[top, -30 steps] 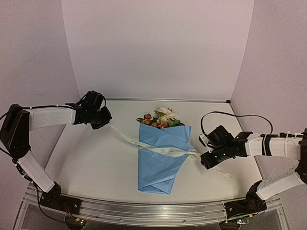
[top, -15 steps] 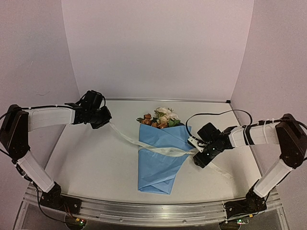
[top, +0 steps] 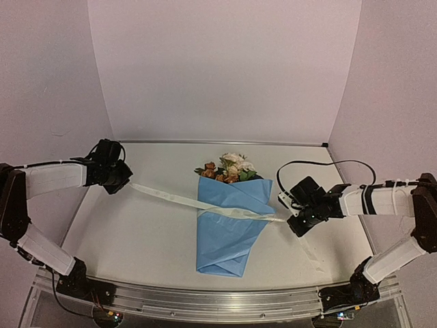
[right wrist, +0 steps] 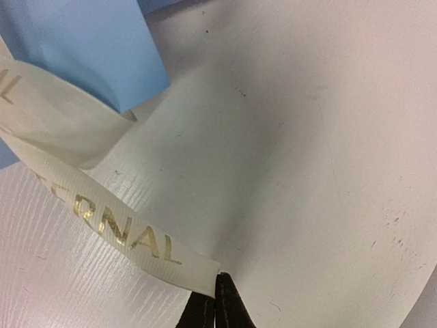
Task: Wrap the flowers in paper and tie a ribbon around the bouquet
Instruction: Tie the ribbon around the folded bouquet.
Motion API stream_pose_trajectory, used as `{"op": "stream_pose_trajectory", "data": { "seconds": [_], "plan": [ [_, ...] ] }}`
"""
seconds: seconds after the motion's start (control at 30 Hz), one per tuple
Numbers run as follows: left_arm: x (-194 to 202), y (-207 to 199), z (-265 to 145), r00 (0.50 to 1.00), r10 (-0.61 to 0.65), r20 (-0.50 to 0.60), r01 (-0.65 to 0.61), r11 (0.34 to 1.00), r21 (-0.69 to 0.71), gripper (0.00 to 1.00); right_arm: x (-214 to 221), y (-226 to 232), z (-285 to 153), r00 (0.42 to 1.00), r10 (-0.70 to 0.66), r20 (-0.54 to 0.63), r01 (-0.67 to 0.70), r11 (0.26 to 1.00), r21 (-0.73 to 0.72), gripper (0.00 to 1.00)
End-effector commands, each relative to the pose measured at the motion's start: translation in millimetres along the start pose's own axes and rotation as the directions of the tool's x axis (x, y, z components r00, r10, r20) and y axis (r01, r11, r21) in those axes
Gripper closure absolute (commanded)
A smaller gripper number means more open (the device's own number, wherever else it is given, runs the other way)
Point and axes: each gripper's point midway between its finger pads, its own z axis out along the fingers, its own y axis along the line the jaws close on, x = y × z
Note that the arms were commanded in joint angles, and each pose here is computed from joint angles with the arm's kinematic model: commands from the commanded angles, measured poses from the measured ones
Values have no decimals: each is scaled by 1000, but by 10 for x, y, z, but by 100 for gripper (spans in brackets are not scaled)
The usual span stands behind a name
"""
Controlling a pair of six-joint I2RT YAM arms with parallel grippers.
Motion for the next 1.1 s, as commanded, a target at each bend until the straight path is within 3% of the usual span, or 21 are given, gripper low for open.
{"op": "stream_pose_trajectory", "data": {
  "seconds": [0.0,0.3,0.47,0.7,0.87,1.0,1.07],
  "plan": [
    [-127,426,-18,992,-119,49,123,989,-79,100,24,-123,-82,999,24,-28,-22,998,57,100],
    [-76,1158,138,961,-272,56,278,936,-215,100,-18,-207,-125,990,106,-89,-97,990,106,100],
    [-28,1097,233,960,-278,12,276,946,-170,98,-193,-119,-219,985,161,-54,-159,986,39,100],
    [58,1031,283,950,-312,-23,307,945,-110,80,-445,31,-354,982,180,-54,-183,981,-64,100],
    [56,862,209,950,-310,-48,307,950,-57,45,-465,65,-388,983,175,-57,-180,980,-83,100],
    [211,586,11,942,-330,-65,330,944,-12,25,-446,79,-386,984,170,-61,-175,981,-85,100],
    [354,438,-70,933,-350,-83,353,936,14,22,-434,85,-381,984,167,-64,-172,981,-85,100]
  ]
}}
